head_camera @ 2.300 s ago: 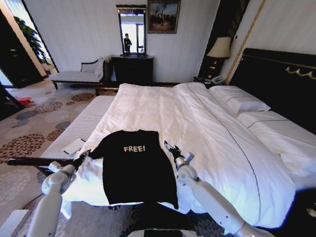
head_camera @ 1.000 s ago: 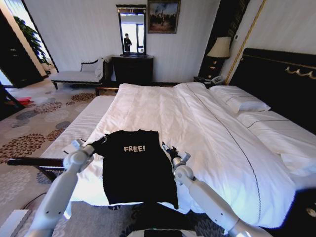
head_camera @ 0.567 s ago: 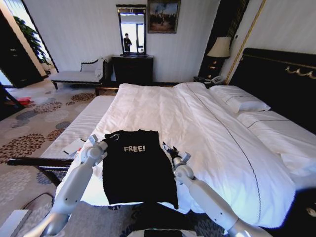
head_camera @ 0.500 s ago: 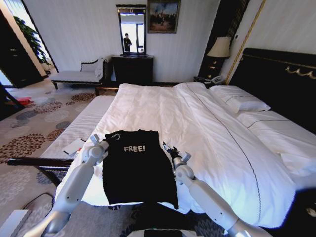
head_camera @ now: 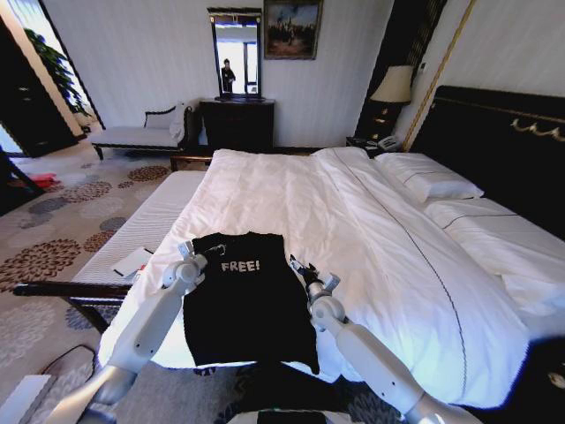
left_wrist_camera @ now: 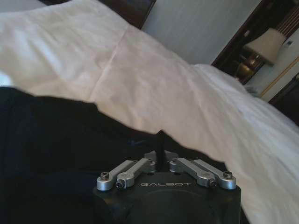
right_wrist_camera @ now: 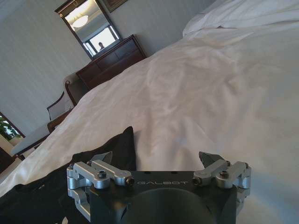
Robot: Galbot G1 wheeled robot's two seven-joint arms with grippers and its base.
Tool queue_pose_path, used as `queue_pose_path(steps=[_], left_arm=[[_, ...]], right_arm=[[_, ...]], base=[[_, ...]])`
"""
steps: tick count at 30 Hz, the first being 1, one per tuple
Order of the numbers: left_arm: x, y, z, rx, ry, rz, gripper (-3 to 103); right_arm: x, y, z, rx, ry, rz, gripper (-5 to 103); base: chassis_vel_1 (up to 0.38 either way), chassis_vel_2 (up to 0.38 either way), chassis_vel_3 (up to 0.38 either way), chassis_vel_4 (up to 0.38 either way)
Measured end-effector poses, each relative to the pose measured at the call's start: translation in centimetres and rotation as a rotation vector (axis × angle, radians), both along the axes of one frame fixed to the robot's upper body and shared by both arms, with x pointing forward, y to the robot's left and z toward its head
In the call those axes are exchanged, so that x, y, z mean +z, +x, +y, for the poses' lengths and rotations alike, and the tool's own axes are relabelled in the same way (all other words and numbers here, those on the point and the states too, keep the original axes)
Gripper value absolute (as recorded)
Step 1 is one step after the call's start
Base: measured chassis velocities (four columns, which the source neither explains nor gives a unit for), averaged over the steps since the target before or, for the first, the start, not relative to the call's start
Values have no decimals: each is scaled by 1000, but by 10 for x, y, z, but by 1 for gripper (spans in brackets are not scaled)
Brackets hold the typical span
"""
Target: Fold the clothes on the bed.
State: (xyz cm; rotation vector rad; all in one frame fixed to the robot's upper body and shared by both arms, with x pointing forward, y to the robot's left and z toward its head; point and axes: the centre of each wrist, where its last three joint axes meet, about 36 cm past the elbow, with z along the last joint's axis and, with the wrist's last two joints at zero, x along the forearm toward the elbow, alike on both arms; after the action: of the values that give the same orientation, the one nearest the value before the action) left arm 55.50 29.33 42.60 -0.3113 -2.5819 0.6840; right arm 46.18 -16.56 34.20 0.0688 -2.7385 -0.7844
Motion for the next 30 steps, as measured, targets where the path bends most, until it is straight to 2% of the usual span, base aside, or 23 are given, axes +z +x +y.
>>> queue_pose_path(steps=[1, 3, 4, 5, 6, 7, 8, 9, 10, 12, 14, 16, 17, 18, 20, 21, 23, 25, 30], left_arm=[[4, 1, 1, 9, -13, -4, 19], [21, 3, 8, 50, -86, 1, 29], [24, 3, 10, 57, -106, 7, 29], [24, 3, 10, 57, -106, 7, 29], [29, 3, 13, 69, -132, 15, 34], [35, 3, 20, 88, -158, 17, 34], [37, 0, 27, 103, -176, 22, 45], [37, 0, 27, 103, -176, 22, 45], [37, -5, 36, 120, -190, 33, 51], [31, -20, 56, 156, -189, 56, 61], [26, -28, 64, 168, -180, 69, 61], [12, -53, 83, 189, -148, 113, 72], [10, -60, 88, 191, -144, 124, 78], [10, -60, 88, 191, -144, 124, 78], [6, -72, 96, 191, -150, 143, 89], [6, -75, 97, 189, -154, 148, 93], [6, -76, 97, 189, -157, 149, 93], [5, -74, 94, 187, -174, 147, 99], [0, -70, 86, 182, -186, 157, 100]], right_arm=[[0, -1, 0, 0, 0, 0, 100], [0, -2, 1, 2, 1, 0, 100], [0, -3, 2, 3, 1, -1, 100], [0, -3, 2, 3, 1, -1, 100], [0, -3, 2, 4, 0, -1, 100], [0, -4, 2, 5, -1, 0, 100], [0, -5, 3, 6, -1, -2, 100], [0, -5, 3, 6, -1, -2, 100], [1, -6, 3, 7, 1, -3, 100], [1, -6, 5, 12, 2, -4, 100], [2, -6, 7, 16, 3, -5, 100], [2, -6, 8, 20, 4, -6, 100], [2, -6, 9, 21, 5, -6, 100], [2, -6, 9, 21, 5, -6, 100], [2, -7, 9, 22, 4, -6, 100], [2, -7, 9, 23, 3, -6, 100], [2, -8, 9, 23, 2, -6, 100], [1, -9, 11, 24, 2, -3, 100], [2, -12, 11, 26, 0, -1, 100]], base=[[0, 0, 0, 0], [0, 0, 0, 0], [0, 0, 0, 0], [0, 0, 0, 0], [0, 0, 0, 0], [0, 0, 0, 0], [0, 0, 0, 0], [0, 0, 0, 0], [0, 0, 0, 0], [0, 0, 0, 0], [0, 0, 0, 0], [0, 0, 0, 0], [0, 0, 0, 0], [0, 0, 0, 0], [0, 0, 0, 0], [0, 0, 0, 0], [0, 0, 0, 0], [0, 0, 0, 0], [0, 0, 0, 0]])
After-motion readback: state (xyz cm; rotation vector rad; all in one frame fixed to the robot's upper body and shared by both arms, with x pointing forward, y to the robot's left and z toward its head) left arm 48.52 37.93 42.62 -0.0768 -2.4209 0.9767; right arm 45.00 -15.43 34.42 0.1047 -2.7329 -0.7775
